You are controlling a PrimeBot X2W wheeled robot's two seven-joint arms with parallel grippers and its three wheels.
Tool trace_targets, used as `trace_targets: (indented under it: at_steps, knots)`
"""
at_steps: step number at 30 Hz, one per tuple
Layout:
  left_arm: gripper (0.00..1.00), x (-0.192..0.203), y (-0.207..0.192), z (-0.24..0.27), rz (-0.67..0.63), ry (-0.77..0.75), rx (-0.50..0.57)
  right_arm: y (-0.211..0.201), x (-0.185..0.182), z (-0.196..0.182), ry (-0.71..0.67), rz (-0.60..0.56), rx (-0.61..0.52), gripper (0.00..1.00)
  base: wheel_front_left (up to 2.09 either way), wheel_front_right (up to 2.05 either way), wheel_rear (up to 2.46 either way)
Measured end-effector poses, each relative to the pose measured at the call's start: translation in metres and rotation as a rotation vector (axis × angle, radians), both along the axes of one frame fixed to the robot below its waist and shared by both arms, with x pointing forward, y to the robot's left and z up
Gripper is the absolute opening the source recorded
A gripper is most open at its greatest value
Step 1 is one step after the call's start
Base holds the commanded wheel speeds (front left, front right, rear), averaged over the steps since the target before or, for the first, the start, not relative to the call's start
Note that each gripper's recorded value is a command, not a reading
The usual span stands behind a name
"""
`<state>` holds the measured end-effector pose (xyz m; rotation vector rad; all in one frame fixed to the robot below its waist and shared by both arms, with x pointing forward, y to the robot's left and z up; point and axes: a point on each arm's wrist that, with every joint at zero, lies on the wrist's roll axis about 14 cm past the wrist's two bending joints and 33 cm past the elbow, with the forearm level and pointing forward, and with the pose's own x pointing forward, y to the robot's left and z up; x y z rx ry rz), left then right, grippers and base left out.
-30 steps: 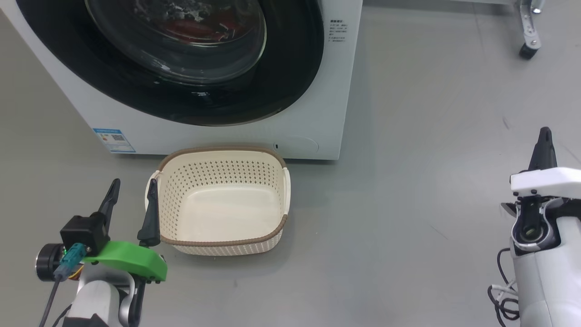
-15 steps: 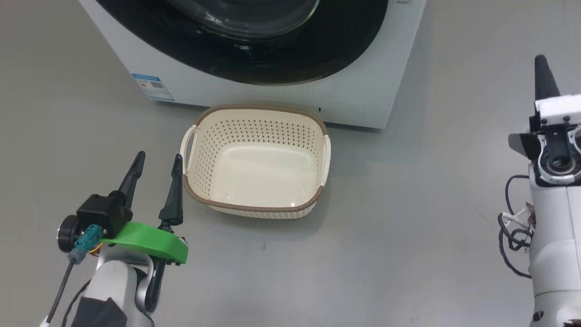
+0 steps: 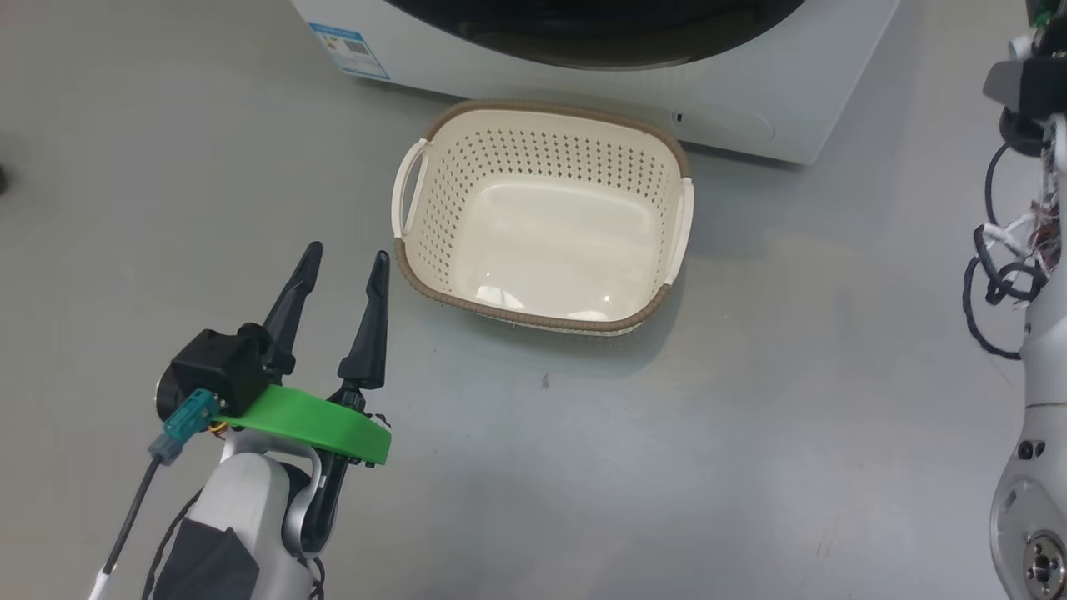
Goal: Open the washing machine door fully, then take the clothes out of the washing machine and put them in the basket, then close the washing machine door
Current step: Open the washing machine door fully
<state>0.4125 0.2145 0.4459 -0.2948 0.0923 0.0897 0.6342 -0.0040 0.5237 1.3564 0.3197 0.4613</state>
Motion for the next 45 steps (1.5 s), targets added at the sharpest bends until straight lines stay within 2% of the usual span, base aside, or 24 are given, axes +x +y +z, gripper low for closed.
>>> trace_targets:
  at_steps: [18,29,38,45]
  knots:
    - [1.0,-0.001,-0.003,-0.023,0.006,0.065,-0.044,0.074,0.04,-0.007,0.018,0.216,0.025,0.0,0.0,0.0,0.0]
    - [1.0,-0.004,0.0,-0.03,0.026,0.094,-0.045,0.089,0.053,-0.004,0.016,0.235,0.057,0.0,0.0,0.0,0.0]
    - [1.0,0.004,0.008,-0.018,0.054,0.057,-0.036,0.098,0.044,-0.013,0.034,0.338,0.043,0.0,0.0,0.0,0.0]
    - [1.0,0.008,0.008,-0.011,0.052,0.031,-0.037,0.113,0.018,-0.024,0.058,0.462,0.028,0.0,0.0,0.0,0.0]
